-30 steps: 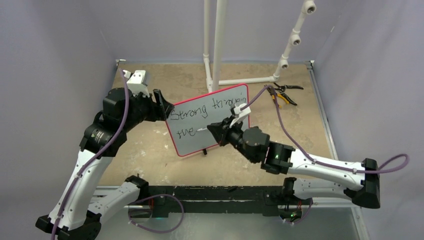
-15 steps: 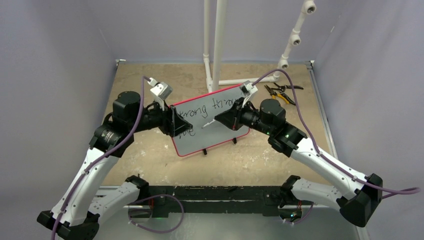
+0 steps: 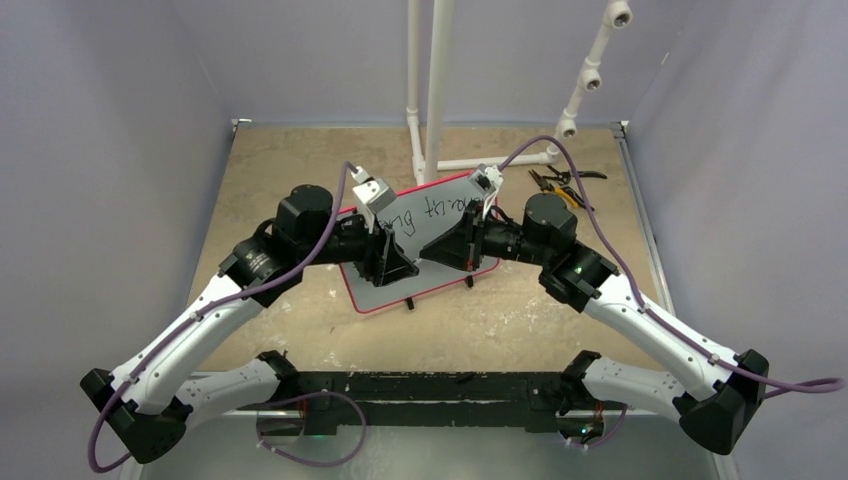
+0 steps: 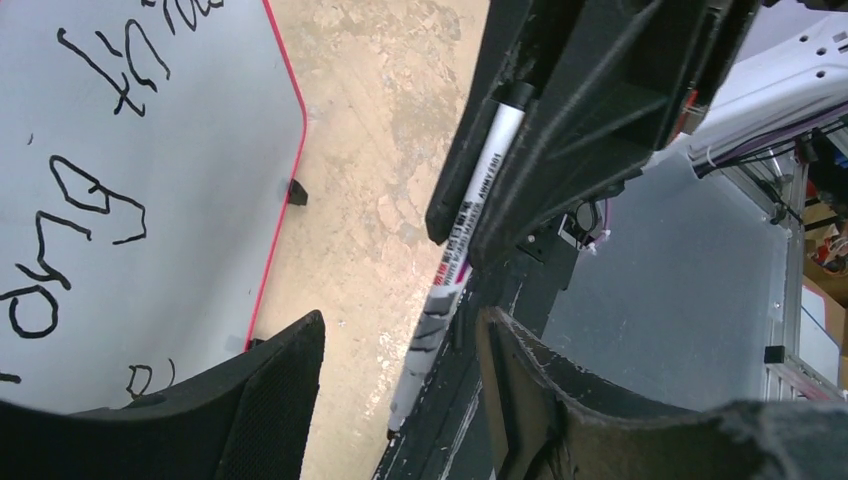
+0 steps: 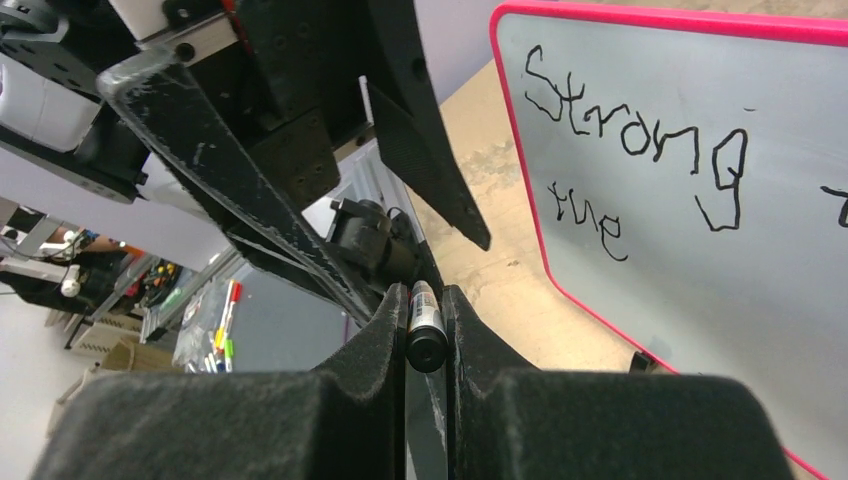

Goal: Write a sentence on the whiteboard

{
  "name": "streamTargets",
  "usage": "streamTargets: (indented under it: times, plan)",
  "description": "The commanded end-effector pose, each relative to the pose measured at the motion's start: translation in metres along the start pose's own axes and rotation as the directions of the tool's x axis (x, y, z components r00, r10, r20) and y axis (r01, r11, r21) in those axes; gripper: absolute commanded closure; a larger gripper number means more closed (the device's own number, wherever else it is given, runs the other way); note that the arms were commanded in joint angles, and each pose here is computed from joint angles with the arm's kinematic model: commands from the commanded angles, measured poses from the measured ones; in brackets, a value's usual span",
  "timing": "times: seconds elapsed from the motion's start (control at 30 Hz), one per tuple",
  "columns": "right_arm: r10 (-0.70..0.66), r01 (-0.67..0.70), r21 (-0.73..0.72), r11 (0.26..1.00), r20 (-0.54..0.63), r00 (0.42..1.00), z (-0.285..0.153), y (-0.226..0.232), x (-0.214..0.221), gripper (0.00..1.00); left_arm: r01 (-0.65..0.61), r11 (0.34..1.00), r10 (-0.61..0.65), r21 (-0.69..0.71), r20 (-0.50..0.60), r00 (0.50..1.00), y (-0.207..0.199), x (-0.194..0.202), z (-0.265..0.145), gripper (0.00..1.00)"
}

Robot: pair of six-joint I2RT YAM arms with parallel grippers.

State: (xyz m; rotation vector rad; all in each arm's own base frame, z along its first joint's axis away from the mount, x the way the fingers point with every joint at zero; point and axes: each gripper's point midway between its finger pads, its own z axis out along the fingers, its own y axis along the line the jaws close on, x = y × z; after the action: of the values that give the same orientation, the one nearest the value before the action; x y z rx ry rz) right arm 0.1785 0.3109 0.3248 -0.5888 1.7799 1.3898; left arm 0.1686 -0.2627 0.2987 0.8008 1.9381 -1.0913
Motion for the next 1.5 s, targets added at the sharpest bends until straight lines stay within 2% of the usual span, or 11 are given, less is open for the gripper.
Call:
streamTargets:
  times: [0.0, 0.03, 0.13, 0.37, 0.5, 0.63, 0.8, 0.97, 1.2, 1.33, 1.47]
  plan:
    - [-0.030, 0.033, -0.082, 0.996, 0.036, 0.999, -0.008, 0.027, -0.017, 1.00, -0.045, 0.999, 0.045, 0.026, 0.004, 0.999, 0.000, -0.004, 0.009, 0.44]
    - [-0.026, 0.029, -0.081, 0.996, 0.034, 0.999, -0.009, 0.027, -0.017, 1.00, -0.043, 0.998, 0.044, 0.041, -0.012, 0.999, -0.001, -0.001, 0.011, 0.45]
    - [-0.007, 0.009, -0.091, 0.996, 0.026, 1.000, -0.010, 0.030, -0.016, 1.00, -0.051, 0.996, 0.055, 0.072, -0.052, 0.997, -0.004, 0.005, 0.013, 0.65]
    - [0.031, -0.032, -0.109, 0.994, -0.011, 0.999, -0.008, 0.031, -0.008, 1.00, -0.024, 0.987, 0.043, 0.161, -0.114, 0.993, -0.016, 0.023, 0.012, 0.81]
    - [0.054, -0.054, -0.101, 0.993, -0.006, 0.999, -0.011, 0.033, -0.010, 0.95, -0.042, 0.986, 0.063, 0.162, -0.125, 0.990, -0.016, 0.028, 0.008, 1.00]
    - [0.110, -0.110, -0.009, 0.994, -0.030, 0.993, -0.016, 0.023, -0.005, 0.44, -0.059, 0.985, 0.083, 0.162, -0.148, 0.985, -0.015, 0.035, 0.005, 1.00]
    - [0.127, -0.126, 0.033, 0.992, -0.041, 0.991, -0.028, 0.028, -0.007, 0.10, -0.081, 0.982, 0.110, 0.168, -0.172, 0.979, -0.016, 0.044, 0.006, 1.00]
    - [0.148, -0.139, 0.085, 0.987, -0.109, 0.983, -0.037, 0.026, 0.004, 0.06, -0.133, 0.970, 0.180, 0.203, -0.235, 0.955, -0.026, 0.057, 0.010, 1.00]
    - [0.147, -0.140, 0.050, 0.989, -0.198, 0.969, -0.049, 0.038, 0.019, 0.04, -0.168, 0.953, 0.242, 0.251, -0.302, 0.922, -0.043, 0.078, 0.012, 1.00]
    - [0.175, -0.176, 0.025, 0.984, -0.302, 0.937, -0.053, 0.038, 0.045, 0.05, -0.179, 0.947, 0.258, 0.268, -0.297, 0.919, -0.049, 0.076, 0.013, 1.00]
    - [0.201, -0.221, -0.025, 0.975, -0.327, 0.923, -0.056, 0.044, 0.057, 0.07, -0.188, 0.941, 0.271, 0.280, -0.298, 0.915, -0.052, 0.075, 0.016, 1.00]
